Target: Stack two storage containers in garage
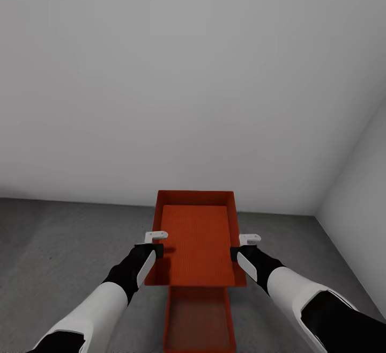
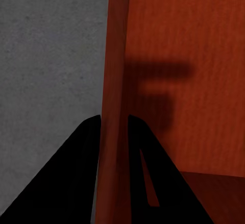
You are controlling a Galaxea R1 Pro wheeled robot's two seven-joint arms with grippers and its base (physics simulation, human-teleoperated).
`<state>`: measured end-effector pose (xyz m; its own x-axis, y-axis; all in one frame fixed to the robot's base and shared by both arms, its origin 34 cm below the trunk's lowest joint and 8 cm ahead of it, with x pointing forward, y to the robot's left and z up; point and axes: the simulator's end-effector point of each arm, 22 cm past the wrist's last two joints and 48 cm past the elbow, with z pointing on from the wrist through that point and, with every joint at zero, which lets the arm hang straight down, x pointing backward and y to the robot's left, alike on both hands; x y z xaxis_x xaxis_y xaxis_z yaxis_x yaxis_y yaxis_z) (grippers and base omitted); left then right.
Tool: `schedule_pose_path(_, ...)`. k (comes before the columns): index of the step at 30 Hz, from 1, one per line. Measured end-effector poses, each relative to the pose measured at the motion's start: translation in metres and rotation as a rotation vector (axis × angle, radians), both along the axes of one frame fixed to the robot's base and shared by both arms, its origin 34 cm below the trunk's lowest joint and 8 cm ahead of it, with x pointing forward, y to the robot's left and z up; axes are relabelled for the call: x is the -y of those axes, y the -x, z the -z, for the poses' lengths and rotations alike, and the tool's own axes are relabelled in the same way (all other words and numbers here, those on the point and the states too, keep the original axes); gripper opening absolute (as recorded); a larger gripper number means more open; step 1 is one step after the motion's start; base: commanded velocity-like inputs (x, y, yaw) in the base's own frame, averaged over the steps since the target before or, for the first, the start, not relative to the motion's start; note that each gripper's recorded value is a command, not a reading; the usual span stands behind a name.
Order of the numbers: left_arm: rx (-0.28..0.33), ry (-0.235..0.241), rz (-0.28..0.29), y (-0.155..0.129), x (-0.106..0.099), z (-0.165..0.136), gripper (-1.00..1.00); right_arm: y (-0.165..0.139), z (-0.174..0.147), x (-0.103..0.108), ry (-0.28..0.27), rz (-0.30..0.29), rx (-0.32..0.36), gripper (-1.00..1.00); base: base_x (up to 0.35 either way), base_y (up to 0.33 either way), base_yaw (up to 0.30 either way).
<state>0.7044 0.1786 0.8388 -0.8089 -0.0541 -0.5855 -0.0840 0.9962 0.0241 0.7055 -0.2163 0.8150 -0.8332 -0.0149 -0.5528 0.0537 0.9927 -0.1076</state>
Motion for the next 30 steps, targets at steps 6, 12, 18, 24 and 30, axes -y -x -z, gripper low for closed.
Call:
schedule_pose_path(6,-0.009,0.000,0.000,0.002,0.000,0.006,-1.00,0.002,0.006,0.000,0.000,0.000,-0.009,-1.00,0.000,0.000,0.000)
schedule_pose_path(12,-0.019,0.000,0.000,0.003,0.000,0.011,-1.00,0.004,0.012,0.000,0.000,0.000,-0.019,-1.00,0.000,0.000,0.000)
schedule_pose_path(18,-0.029,0.000,0.000,0.005,0.000,0.017,-1.00,0.006,0.017,0.000,0.000,0.000,-0.029,-1.00,0.000,0.000,0.000)
schedule_pose_path(24,-0.039,0.000,0.000,0.007,0.000,0.023,-1.00,0.008,0.023,0.000,0.000,0.000,-0.039,-1.00,0.000,0.000,0.000)
schedule_pose_path(30,-0.049,0.000,0.000,0.009,0.000,0.029,-1.00,0.010,0.029,0.000,0.000,0.000,-0.049,-1.00,0.000,0.000,0.000)
